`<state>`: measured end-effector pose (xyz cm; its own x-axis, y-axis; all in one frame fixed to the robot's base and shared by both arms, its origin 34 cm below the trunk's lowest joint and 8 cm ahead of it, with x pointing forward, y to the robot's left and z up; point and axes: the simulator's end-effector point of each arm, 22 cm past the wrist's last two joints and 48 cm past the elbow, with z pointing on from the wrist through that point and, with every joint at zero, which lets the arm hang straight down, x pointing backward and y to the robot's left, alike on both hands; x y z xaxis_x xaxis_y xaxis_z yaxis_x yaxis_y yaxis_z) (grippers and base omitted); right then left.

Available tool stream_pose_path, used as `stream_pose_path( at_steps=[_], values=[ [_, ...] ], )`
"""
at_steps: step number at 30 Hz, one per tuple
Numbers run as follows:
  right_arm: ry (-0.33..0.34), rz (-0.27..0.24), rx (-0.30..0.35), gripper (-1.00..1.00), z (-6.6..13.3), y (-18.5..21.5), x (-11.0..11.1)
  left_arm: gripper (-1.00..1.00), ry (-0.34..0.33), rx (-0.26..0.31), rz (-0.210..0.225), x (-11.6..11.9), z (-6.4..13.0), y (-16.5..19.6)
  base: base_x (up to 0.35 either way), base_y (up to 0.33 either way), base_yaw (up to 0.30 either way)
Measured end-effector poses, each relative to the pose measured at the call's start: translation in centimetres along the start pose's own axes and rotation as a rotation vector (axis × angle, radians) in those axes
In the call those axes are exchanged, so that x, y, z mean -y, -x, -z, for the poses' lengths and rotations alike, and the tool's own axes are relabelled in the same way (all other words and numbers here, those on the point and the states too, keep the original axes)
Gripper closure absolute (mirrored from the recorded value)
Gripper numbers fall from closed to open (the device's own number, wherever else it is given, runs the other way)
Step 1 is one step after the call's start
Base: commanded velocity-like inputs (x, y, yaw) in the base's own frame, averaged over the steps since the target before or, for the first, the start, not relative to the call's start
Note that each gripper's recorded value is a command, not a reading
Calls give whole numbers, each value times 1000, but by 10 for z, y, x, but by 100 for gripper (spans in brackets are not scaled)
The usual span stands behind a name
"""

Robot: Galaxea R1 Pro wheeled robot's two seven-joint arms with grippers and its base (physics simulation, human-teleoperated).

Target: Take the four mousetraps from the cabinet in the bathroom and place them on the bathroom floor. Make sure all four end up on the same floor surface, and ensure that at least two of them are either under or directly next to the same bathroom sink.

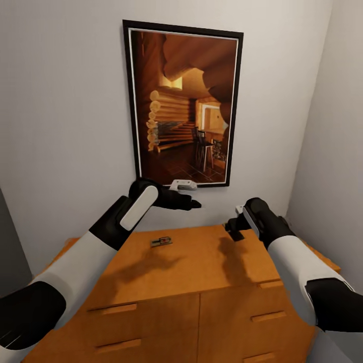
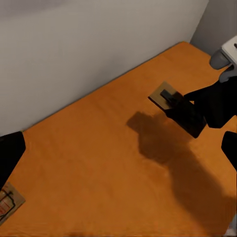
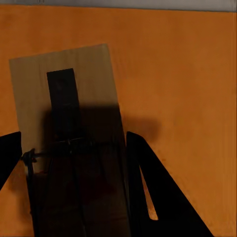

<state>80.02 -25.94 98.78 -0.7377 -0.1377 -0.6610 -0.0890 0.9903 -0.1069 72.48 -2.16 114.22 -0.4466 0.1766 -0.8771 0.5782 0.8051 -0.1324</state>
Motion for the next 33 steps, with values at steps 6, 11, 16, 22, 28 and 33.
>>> stream_pose_path(
  at_steps=[6,11,16,22,28,33],
  values=[
    [-4,-2,-1,100,0,-1,3,-100,5,-1,1,-4,1,0,0,334,-2],
    [-3,-3,-1,100,0,-1,4,-100,7,-1,1,-5,1,-1,0,335,0],
    [-1,-4,-1,100,0,-1,3,-100,7,-1,2,-5,1,-1,0,335,-75],
    [-2,-4,-1,100,0,-1,4,-100,8,-1,2,-6,1,-1,0,335,-227],
    [-5,-4,-1,100,0,-1,5,-100,7,-1,2,-6,1,-1,0,257,-261],
    [-35,-11,-4,100,0,-3,22,-100,7,-12,8,-5,-3,-4,0,47,-109]
  ],
)
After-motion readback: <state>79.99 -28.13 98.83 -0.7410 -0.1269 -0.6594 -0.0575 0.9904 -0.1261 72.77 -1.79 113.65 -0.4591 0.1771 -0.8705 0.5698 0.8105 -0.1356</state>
